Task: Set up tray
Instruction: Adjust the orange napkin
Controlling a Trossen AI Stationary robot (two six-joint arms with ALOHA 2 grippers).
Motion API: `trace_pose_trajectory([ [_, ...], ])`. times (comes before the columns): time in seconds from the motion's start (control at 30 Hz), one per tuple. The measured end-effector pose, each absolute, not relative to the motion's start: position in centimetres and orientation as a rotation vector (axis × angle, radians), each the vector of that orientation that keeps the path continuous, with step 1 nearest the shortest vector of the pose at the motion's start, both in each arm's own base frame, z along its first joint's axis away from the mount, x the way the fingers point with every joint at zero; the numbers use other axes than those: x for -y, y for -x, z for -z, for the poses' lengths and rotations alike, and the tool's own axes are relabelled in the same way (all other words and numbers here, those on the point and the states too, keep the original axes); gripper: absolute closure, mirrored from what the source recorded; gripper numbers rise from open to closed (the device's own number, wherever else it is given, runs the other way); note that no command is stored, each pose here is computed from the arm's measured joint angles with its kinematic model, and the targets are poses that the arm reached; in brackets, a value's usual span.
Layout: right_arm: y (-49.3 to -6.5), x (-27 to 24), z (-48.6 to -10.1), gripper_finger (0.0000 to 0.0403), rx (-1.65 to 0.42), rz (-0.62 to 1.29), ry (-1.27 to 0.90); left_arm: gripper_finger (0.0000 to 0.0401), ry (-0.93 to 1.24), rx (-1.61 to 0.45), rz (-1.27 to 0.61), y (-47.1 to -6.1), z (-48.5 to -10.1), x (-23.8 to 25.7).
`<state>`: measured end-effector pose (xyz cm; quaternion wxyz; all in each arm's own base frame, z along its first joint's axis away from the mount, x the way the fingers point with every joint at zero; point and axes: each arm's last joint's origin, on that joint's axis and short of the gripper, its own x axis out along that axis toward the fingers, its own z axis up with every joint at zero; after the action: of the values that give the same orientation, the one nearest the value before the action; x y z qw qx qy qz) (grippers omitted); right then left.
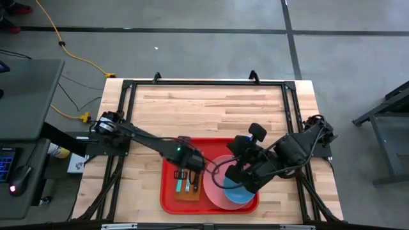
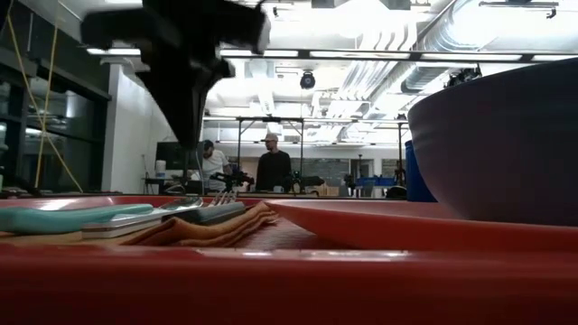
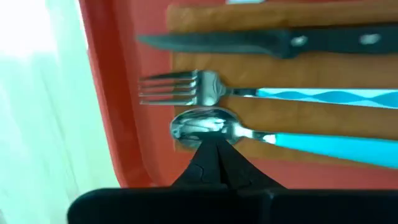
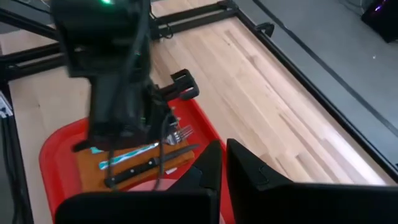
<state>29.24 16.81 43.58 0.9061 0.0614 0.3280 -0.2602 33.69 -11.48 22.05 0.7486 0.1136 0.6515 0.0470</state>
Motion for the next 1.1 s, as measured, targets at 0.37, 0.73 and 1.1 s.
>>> trace_pose_trajectory([
  [0.37, -29.0, -17.1, -43.7, 0.0403, -0.66, 0.539, -0.112, 0.0393, 0.018, -1.499, -0.29, -33.9, -20.2, 7.3],
  [0.73, -29.0, -17.1, -43.7, 0.0403, -0.666, 0.532, -0.1, 0.0393, 0.091, -1.545, -0.349, -33.7, -19.2, 4.6],
  [1.1, -28.9, -17.0, -43.8, 0.0403, -0.667, 0.53, -0.102, 0.0393, 0.194, -1.579, -0.321, -33.5, -18.5, 4.0],
])
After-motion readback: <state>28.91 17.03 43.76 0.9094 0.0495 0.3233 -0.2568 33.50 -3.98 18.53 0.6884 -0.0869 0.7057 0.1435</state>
